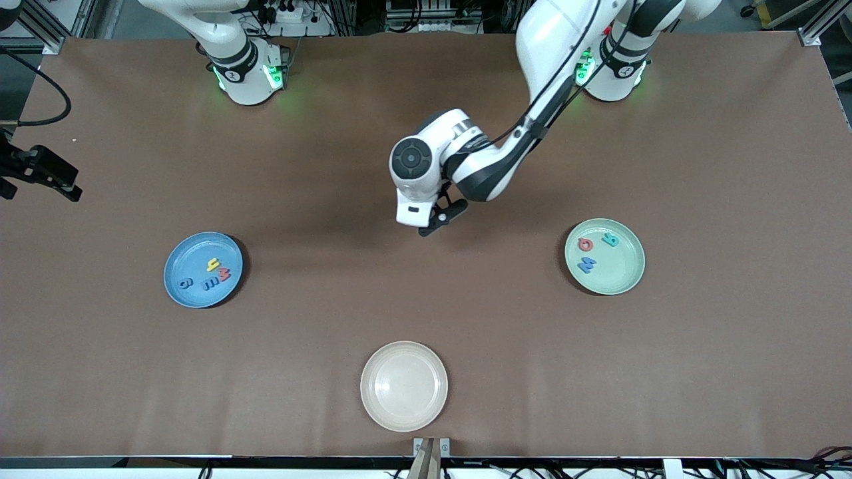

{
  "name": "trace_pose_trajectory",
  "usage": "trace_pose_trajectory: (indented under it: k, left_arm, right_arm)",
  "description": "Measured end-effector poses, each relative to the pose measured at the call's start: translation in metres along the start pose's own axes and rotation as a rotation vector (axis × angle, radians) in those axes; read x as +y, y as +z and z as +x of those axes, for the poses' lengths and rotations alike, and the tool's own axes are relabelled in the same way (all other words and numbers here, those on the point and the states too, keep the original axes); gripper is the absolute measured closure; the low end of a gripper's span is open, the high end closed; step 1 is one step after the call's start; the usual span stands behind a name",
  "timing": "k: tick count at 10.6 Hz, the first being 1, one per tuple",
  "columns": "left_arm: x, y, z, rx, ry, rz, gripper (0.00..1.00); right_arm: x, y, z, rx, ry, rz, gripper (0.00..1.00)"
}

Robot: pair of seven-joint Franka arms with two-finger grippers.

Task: Sort upper and lower case letters into plates
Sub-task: 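Carry the yellow H to the green plate while the right gripper retracts, then release the yellow H into the green plate with the left gripper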

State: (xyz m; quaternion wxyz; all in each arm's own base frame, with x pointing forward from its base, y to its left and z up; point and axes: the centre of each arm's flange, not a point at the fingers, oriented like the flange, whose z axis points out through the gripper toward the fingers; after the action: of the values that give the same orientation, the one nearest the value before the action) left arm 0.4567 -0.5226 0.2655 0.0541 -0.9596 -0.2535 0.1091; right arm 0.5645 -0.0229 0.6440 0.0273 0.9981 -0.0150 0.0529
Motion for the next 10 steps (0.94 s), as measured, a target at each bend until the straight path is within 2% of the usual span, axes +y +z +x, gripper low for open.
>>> trace_pose_trajectory:
  k: [3, 5, 7, 10]
  left_arm:
    - [-0.074, -0.027, 0.049, -0.022, 0.146, 0.033, 0.67]
    - [-0.116, -0.026, 0.089, -0.015, 0.221, 0.059, 0.67]
    - [-0.153, -0.023, 0.146, 0.021, 0.298, 0.074, 0.67]
    - [-0.216, -0.013, 0.227, 0.056, 0.484, 0.018, 0.67]
  right_arm:
    - [-0.006, 0.004, -0.008, -0.068, -0.011, 0.001, 0.0]
    - [-0.007, 0.004, -0.009, -0.076, -0.013, 0.001, 0.0]
    - [-0.011, 0.004, -0.009, -0.078, -0.02, 0.001, 0.0]
    - [-0.025, 0.004, -0.01, -0.082, -0.045, 0.003, 0.0]
